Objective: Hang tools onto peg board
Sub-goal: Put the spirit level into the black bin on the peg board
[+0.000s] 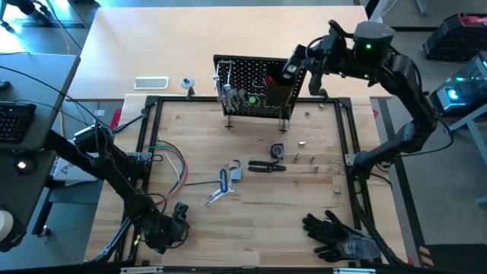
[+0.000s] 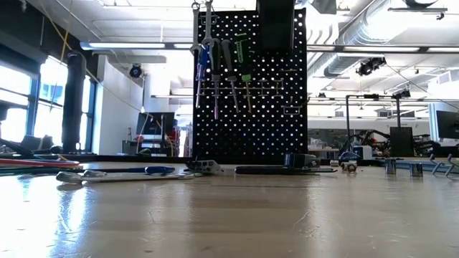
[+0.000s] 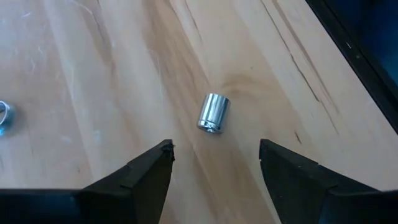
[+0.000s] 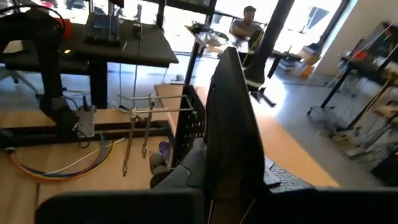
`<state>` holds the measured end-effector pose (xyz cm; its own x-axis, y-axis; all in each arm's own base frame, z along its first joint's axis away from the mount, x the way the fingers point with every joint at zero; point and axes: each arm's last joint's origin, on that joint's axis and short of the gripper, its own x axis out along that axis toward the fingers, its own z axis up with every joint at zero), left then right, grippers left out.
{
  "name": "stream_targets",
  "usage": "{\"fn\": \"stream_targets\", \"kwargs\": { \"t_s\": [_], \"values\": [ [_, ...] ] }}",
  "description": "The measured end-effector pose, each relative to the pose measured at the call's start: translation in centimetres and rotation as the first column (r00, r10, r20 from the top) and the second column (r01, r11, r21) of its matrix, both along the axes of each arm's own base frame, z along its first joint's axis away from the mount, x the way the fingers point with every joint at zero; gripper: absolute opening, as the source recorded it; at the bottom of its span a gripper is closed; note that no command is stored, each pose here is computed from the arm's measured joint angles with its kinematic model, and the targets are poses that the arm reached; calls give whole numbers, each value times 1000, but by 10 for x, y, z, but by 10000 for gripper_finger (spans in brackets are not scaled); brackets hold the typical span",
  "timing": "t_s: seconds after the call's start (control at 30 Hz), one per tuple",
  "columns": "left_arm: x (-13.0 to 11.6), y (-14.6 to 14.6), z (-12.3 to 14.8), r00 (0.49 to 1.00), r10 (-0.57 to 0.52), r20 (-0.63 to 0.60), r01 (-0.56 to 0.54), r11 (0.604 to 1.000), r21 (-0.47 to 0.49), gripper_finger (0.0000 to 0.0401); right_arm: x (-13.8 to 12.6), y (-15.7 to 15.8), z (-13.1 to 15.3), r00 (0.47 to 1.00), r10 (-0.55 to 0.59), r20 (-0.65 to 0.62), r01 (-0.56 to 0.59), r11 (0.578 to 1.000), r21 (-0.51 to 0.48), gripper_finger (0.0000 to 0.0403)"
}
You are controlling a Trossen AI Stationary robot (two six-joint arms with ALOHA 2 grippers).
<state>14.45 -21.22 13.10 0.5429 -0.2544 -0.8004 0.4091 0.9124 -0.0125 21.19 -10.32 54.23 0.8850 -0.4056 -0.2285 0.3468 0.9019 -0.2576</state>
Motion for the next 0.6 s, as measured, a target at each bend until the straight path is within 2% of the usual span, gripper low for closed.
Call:
{"fn": "stream_targets", "kwargs": {
  "t_s": [0.3, 0.5, 0.6],
  "values": [
    [0, 0, 0, 1000, 6, 11, -6, 1000, 3, 231, 24, -21, -23, 993, -11, -115, 19, 997, 70, 49],
    [2, -1, 2, 999, -1, 36, 1, 1000, -4, 230, 28, -24, -27, 990, -3, -141, 11, 998, 56, 53],
    [4, -1, 2, 999, -7, 49, 7, 1000, -1, 230, 28, -24, -26, 990, -5, -140, 13, 999, 53, 72]
  ]
}}
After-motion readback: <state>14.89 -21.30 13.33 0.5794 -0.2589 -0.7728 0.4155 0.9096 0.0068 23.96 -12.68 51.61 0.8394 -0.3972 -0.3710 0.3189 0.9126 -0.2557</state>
